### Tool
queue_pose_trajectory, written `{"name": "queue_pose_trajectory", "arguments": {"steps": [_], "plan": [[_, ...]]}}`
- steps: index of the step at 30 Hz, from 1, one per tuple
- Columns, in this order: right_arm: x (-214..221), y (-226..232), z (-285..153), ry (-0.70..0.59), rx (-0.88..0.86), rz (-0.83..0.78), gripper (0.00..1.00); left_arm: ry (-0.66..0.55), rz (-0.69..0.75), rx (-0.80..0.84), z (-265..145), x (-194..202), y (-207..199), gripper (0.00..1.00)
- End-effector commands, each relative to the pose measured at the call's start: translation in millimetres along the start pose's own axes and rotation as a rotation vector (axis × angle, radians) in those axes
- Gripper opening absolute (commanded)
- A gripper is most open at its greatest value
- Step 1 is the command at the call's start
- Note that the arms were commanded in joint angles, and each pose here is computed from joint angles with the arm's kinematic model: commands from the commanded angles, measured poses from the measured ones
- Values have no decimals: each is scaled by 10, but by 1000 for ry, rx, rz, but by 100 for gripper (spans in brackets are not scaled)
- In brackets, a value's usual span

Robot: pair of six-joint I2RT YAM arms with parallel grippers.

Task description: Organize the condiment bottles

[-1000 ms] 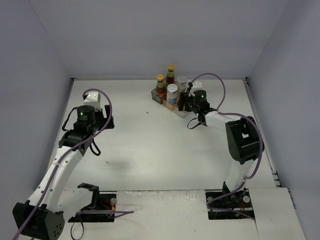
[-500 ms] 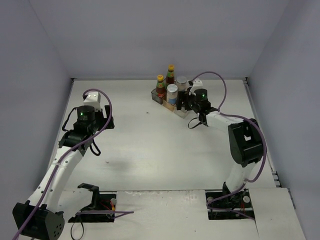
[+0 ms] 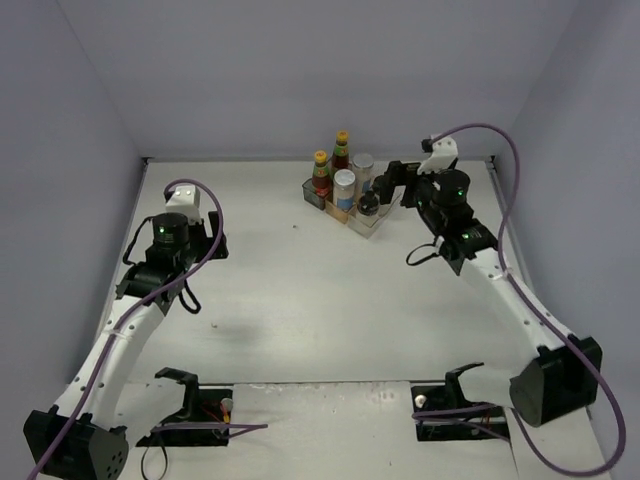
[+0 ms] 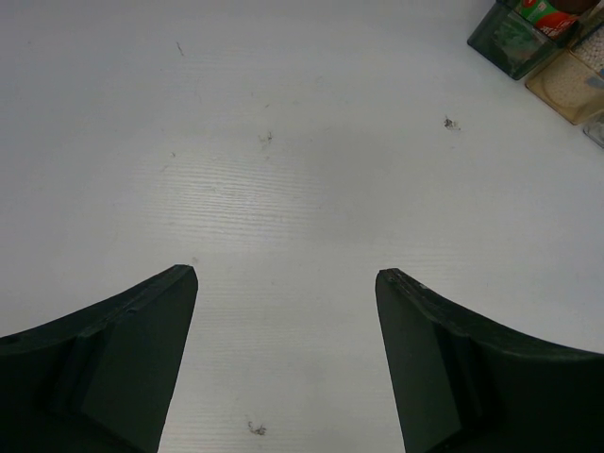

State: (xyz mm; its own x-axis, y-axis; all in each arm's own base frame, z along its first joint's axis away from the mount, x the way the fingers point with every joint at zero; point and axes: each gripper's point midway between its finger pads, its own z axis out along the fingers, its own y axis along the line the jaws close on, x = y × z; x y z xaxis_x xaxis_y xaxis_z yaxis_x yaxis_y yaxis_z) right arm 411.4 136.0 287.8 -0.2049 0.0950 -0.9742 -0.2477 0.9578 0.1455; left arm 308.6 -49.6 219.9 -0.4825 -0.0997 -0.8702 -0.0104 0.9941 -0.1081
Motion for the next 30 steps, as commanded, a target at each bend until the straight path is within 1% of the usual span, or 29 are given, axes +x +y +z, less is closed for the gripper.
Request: {"name": "queue_pose_trajectory", "arguments": {"steps": [1, 2, 4, 5, 7, 13, 15, 20, 23, 27, 30], "plan": [[-218, -200, -395, -18, 122, 14, 100, -95, -16, 2, -74, -273, -1, 77], [-307, -261, -542, -40, 161, 23, 100, -94, -16, 2, -74, -269, 0, 77], [-284, -328, -713, -19, 199, 27, 100, -100, -18, 4, -89, -284, -5, 77], [-380, -366, -849, -56, 222, 39, 100, -104, -21, 4, -99, -298, -2, 77], [-366, -402, -1056, -49, 239, 50, 100, -108, -22, 19, -122, -301, -27, 77], [-327, -407, -1391, -38, 242, 78, 100, -126, -18, 25, -239, -320, -19, 77], [-268, -415, -1437, -22, 245, 84, 100, -124, -14, 24, -292, -293, -5, 77], [-200, -426, -1508, -49, 241, 96, 100, -114, -10, 29, -386, -178, 22, 77], [-202, -410, -1494, -58, 231, 102, 100, -134, -16, 36, -478, -151, 30, 77], [-171, -381, -1472, -52, 211, 96, 100, -124, -20, 62, -456, 4, -3, 77], [-129, -363, -1448, -44, 200, 101, 100, -124, -11, 41, -443, 34, 34, 77]]}}
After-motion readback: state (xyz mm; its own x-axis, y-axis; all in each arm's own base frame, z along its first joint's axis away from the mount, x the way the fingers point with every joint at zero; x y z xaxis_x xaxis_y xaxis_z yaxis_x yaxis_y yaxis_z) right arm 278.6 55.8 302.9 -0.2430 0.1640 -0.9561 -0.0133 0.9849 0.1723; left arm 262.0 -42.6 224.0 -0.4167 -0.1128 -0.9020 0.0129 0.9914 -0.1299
